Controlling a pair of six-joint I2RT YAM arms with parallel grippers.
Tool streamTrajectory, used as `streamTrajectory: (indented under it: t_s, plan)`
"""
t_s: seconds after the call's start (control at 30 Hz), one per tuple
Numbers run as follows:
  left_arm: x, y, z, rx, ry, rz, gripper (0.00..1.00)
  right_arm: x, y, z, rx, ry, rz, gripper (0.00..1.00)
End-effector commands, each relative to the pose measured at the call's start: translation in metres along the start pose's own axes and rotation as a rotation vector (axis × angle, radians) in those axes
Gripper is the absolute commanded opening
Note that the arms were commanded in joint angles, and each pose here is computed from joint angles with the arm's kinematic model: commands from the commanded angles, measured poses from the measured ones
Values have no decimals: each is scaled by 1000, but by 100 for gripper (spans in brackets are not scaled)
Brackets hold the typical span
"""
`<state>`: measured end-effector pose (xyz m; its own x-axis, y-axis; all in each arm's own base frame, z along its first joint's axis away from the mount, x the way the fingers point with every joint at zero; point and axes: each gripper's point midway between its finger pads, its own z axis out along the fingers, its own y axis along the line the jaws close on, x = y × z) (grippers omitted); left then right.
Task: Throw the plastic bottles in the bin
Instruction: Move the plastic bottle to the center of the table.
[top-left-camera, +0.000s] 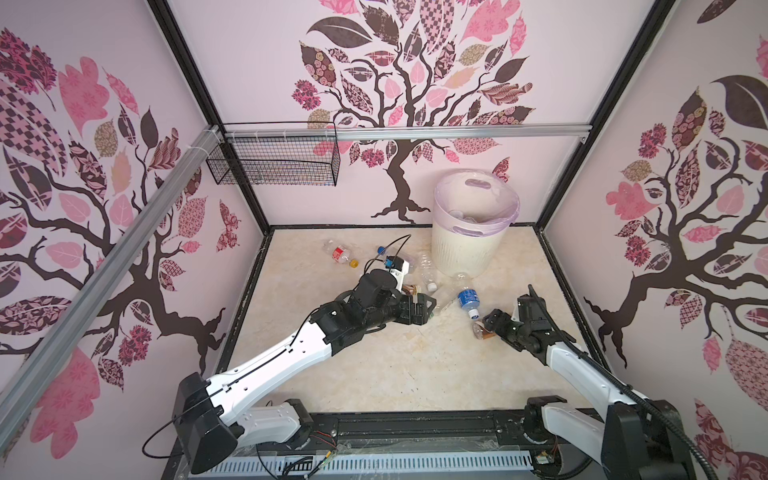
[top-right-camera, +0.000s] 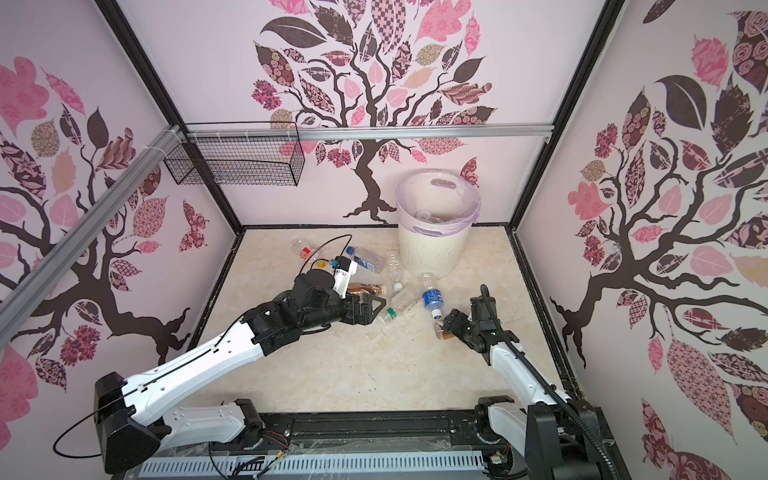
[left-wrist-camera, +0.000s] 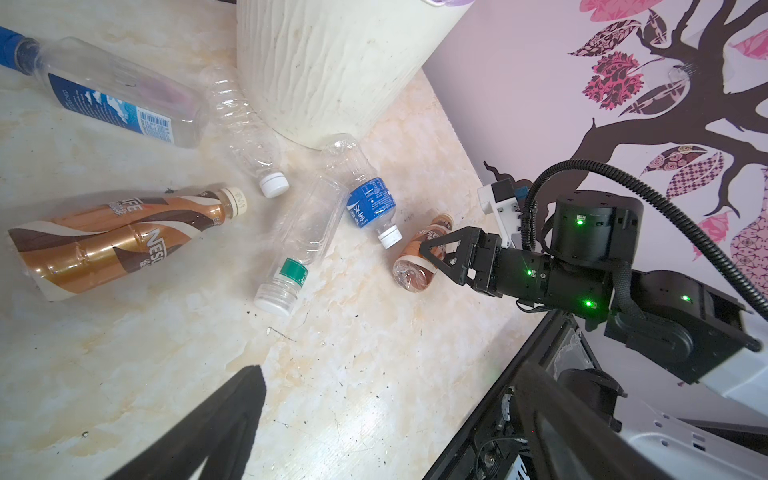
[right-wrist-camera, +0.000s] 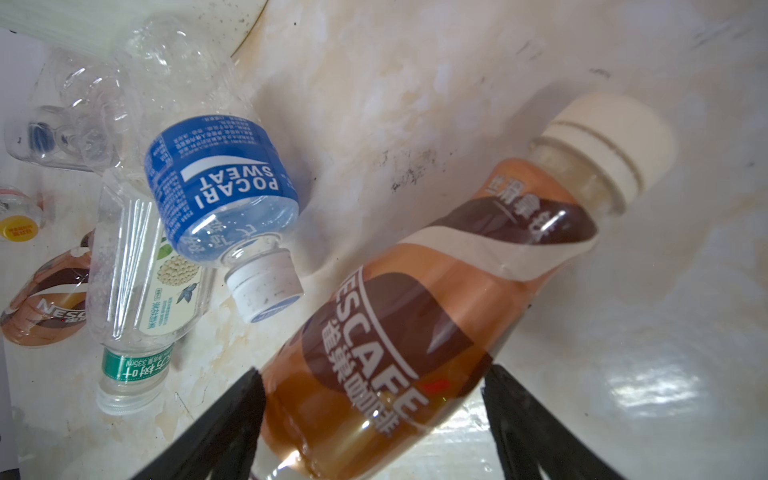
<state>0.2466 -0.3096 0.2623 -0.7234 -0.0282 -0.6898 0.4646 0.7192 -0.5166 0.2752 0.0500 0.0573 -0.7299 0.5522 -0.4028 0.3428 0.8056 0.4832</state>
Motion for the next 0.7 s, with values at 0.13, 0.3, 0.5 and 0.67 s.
streamTrajectory:
  t_s: [0.13, 0.3, 0.5, 0.67]
  plan:
    - [6, 7, -1, -14, -6, -10, 98, 11, 24, 11, -42, 34, -42, 77]
    - [7, 9, -3, -25, -10, -16, 98, 22, 37, 18, -74, 83, -40, 73]
    - [7, 13, -5, -41, -18, -21, 98, 30, 53, 20, -114, 90, -44, 65]
    - [7, 14, -6, -45, -22, -24, 98, 39, 68, 26, -138, 111, -55, 62]
